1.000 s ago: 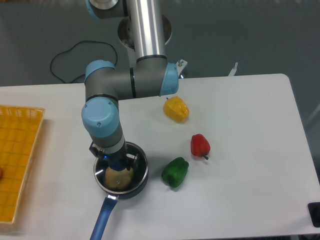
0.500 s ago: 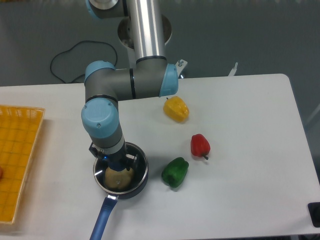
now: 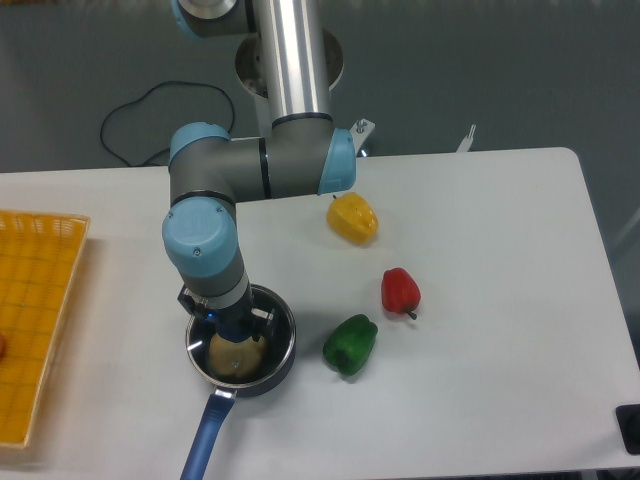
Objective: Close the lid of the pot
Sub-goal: 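Lower the glass lid onto the saucepan rim and release it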
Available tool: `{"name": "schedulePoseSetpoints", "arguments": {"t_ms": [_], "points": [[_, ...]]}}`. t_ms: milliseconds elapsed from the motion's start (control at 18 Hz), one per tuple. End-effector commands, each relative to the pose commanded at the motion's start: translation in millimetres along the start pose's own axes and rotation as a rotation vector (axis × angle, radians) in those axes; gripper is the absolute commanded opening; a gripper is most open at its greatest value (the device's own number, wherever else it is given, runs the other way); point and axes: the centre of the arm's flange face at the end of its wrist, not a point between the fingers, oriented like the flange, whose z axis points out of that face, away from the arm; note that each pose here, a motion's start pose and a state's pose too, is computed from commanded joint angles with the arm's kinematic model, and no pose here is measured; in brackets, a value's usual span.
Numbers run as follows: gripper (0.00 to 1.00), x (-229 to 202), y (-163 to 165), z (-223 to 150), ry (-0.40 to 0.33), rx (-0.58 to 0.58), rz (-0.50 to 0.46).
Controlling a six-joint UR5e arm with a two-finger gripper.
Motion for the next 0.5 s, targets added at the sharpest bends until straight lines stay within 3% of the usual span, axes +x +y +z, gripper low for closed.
{"name": "schedulePoseSetpoints", "arguments": {"t_ms": [111,500], "points": [[0.79,-0.1,-0.1,-0.2,-0.001,0.001,0.003],[0.91,0.0,0.0,-1.1,-0.001,0.003,0.011]]}}
